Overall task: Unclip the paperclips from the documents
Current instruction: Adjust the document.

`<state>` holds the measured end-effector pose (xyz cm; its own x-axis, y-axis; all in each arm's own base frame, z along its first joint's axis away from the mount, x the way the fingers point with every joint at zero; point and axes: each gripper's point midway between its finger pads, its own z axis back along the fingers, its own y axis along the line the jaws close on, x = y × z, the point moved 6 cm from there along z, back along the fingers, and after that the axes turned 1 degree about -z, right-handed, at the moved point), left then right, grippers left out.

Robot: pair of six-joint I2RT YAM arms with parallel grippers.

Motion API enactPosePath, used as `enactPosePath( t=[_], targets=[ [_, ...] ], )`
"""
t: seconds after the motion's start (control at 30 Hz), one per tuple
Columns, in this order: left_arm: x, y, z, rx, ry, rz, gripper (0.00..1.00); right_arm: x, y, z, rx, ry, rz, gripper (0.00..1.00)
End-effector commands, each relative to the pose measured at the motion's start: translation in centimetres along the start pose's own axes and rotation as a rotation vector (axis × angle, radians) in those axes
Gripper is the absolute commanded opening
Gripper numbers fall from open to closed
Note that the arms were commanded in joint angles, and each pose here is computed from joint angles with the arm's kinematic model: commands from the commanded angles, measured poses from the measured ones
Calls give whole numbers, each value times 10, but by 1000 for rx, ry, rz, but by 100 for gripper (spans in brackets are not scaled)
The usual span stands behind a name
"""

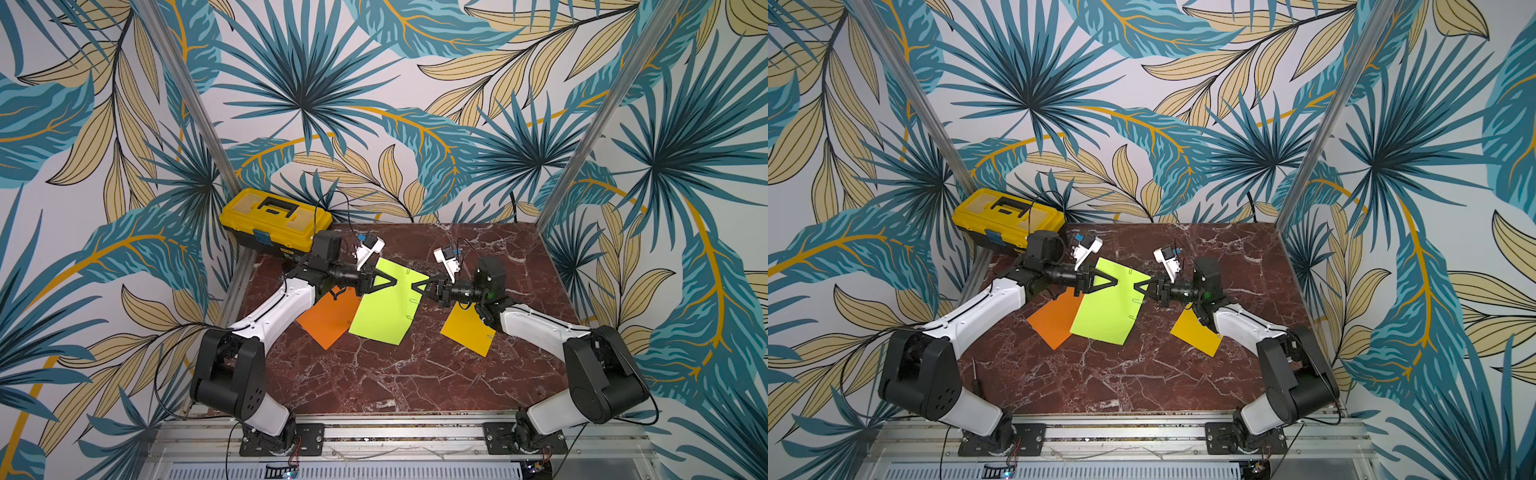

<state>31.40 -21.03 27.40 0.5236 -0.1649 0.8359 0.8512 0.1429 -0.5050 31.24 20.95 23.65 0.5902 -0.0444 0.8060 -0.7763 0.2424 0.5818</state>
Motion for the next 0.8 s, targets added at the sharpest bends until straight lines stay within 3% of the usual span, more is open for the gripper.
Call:
enactPosePath(
  t=[0.0,0.13,0.33,0.43,0.53,0.77],
  targets=[
    [4,1,-2,-7,-5,-7,23,-2,10,1,15,55,47,0],
    [5,2,-2,0,-6,-4,24,-1,11,1,10,61,55,0],
    [4,3,-2,10,-5,2,3,0,12,1,10,59,55,0],
    [4,4,-2,22,-5,-1,0,-2,12,2,-10,72,57,19],
    [0,4,-1,38,-3,5,0,-5,13,8,-68,129,83,32],
    [-19,7,-1,105,16,43,0,1,18,16,-142,223,128,44]
  ],
)
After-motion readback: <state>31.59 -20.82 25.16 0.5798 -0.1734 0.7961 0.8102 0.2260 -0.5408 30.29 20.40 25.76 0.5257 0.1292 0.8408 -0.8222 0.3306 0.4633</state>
